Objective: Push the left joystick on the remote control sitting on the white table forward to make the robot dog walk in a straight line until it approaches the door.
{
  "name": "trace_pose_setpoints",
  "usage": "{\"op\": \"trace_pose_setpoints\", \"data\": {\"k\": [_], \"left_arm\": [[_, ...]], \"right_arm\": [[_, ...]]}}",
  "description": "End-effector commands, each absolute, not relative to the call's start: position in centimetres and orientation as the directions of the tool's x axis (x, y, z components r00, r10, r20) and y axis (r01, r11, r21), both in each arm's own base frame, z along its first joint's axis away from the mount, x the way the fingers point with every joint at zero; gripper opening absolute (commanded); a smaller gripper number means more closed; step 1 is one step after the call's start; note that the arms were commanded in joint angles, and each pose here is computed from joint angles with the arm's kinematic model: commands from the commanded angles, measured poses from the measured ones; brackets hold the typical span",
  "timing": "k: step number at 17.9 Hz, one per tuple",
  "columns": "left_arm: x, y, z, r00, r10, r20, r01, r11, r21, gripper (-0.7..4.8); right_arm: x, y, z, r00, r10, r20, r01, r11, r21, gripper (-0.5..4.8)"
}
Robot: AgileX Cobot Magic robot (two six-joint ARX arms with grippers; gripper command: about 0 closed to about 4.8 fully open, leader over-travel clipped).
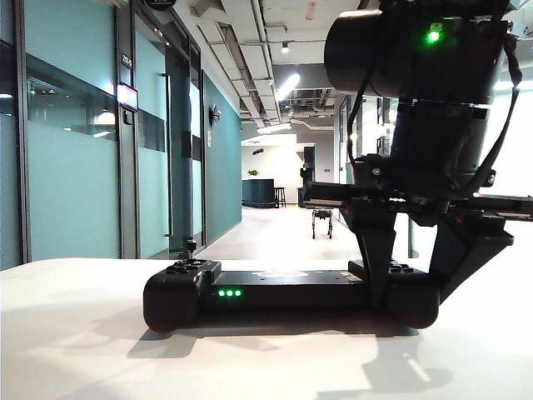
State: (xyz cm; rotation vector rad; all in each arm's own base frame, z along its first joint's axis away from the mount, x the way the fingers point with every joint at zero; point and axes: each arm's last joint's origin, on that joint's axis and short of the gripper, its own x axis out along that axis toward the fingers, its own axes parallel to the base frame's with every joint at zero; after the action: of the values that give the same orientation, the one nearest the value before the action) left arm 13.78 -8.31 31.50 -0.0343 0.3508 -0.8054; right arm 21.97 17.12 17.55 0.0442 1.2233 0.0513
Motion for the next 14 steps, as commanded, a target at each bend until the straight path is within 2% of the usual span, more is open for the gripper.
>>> {"op": "trace_pose_setpoints", "data": {"k": [1, 5, 10, 14], "left_arm": [[12.6, -7.7, 31.9, 0.645, -0.708, -0.287, 0.696, 0.7, -0.16, -0.06], [11.9, -7.3, 32.0, 0.644, -0.707, -0.29, 0.695, 0.7, -0.163, -0.06], [11.4, -6.9, 32.3, 0.672, -0.691, -0.266, 0.673, 0.72, -0.171, -0.06], [10.5, -6.3, 32.6, 0.725, -0.641, -0.252, 0.62, 0.767, -0.168, -0.06]], "right_arm": [[22.1, 17.3, 17.8, 0.355, 0.09, -0.93, -0.034, 0.996, 0.083, 2.56], [21.9, 17.2, 18.1, 0.346, 0.092, -0.934, -0.049, 0.996, 0.08, 3.39], [21.5, 17.1, 20.5, 0.307, 0.117, -0.944, -0.114, 0.99, 0.086, 3.39], [21.7, 17.0, 24.0, 0.3, 0.032, -0.953, -0.149, 0.989, -0.013, 3.38]]}}
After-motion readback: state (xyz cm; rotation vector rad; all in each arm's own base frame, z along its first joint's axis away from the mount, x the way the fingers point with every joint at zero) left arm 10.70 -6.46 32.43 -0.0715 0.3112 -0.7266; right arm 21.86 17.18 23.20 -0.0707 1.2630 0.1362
